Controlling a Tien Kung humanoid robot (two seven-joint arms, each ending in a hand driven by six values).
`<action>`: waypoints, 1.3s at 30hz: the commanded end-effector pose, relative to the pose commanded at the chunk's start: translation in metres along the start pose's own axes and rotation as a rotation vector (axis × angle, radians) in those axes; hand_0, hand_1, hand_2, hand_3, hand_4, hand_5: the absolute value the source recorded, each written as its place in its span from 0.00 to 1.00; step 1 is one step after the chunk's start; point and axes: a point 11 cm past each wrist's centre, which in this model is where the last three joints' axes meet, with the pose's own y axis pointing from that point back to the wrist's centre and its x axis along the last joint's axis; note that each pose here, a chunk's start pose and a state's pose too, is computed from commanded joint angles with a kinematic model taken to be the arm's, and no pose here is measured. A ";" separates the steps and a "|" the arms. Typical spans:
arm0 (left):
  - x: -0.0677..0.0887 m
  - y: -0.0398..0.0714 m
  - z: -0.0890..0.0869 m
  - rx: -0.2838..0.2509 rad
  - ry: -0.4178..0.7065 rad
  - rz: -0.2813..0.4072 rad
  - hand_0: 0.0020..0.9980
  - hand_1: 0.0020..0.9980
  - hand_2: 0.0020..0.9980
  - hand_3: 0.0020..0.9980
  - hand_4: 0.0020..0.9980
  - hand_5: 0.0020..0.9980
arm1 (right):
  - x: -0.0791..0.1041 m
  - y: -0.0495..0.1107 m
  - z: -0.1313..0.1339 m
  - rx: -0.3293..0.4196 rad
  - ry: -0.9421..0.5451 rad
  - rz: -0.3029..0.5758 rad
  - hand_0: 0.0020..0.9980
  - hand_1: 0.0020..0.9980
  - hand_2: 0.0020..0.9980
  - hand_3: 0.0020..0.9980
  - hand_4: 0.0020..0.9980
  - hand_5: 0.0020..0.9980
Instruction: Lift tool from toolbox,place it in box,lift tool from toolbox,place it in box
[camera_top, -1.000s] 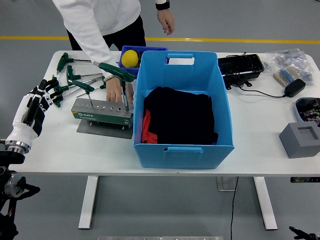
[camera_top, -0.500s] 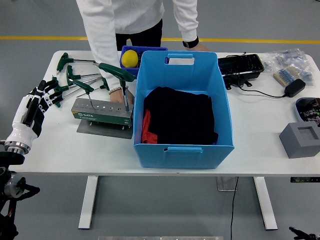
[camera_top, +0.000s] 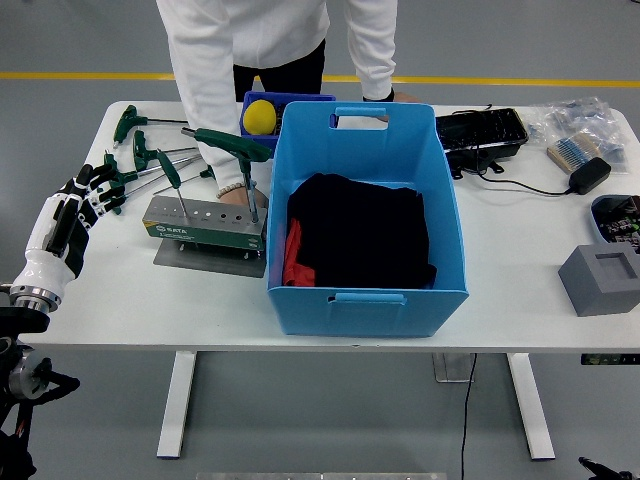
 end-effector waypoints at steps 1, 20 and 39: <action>0.001 0.000 0.001 -0.005 -0.015 0.004 0.74 0.75 0.84 0.77 0.87 0.84 | 0.000 0.000 0.000 -0.001 0.001 0.000 0.63 0.60 0.66 0.54 0.79 0.67; -0.050 -0.060 0.138 -0.489 -0.911 -0.288 0.97 0.96 0.98 0.88 1.00 0.61 | 0.001 0.000 -0.001 0.002 -0.009 0.002 0.63 0.60 0.66 0.54 0.79 0.67; -0.156 -0.111 0.117 -0.455 -1.438 -0.702 0.96 0.98 0.97 0.93 1.00 0.59 | 0.000 0.000 -0.002 0.000 -0.008 -0.003 0.63 0.60 0.66 0.54 0.79 0.67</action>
